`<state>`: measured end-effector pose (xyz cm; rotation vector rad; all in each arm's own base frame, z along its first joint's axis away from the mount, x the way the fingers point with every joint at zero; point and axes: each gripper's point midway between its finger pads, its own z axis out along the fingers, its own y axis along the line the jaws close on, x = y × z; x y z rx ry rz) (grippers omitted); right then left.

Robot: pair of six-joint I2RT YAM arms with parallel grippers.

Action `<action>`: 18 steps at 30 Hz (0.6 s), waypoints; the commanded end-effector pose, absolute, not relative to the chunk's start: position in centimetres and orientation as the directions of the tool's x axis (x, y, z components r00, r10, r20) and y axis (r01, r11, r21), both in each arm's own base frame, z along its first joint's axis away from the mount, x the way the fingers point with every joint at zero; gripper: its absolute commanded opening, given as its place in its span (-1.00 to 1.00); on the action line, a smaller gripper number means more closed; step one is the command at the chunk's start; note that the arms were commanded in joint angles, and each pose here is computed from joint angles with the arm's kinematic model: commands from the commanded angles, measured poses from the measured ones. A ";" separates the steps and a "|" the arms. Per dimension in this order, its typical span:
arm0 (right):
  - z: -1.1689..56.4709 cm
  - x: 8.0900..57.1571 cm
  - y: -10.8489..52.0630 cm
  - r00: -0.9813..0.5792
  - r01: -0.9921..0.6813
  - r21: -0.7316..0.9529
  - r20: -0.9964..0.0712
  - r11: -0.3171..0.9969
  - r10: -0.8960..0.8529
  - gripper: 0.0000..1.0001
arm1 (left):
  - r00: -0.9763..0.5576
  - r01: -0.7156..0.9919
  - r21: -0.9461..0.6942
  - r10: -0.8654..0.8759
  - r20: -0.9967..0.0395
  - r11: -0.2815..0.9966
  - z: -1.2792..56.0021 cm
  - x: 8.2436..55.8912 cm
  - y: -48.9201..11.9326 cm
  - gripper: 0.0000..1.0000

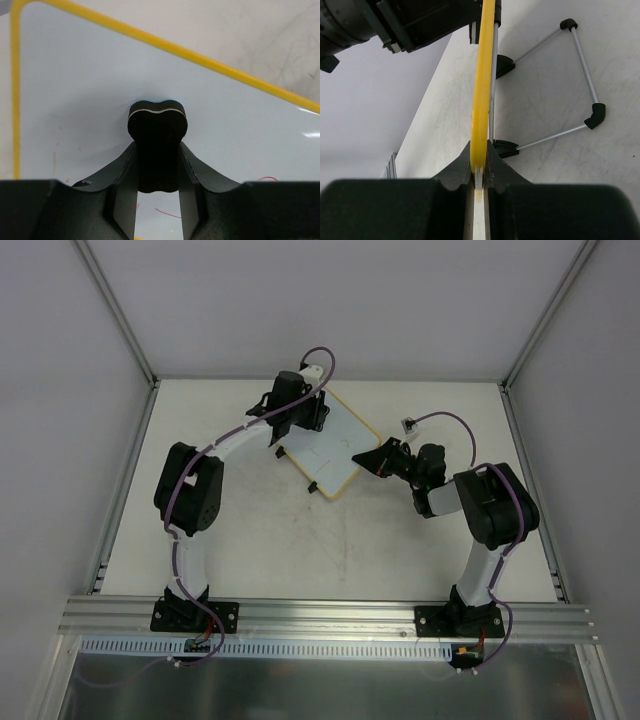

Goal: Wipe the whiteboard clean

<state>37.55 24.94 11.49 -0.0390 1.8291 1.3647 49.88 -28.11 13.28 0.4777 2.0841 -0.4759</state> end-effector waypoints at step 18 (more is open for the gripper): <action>19.0 35.6 27.7 -0.486 -0.768 0.597 -0.779 0.231 0.398 -1.00 | -0.529 0.732 -0.313 0.216 -0.820 0.606 13.7 36.9 -39.0 -1.00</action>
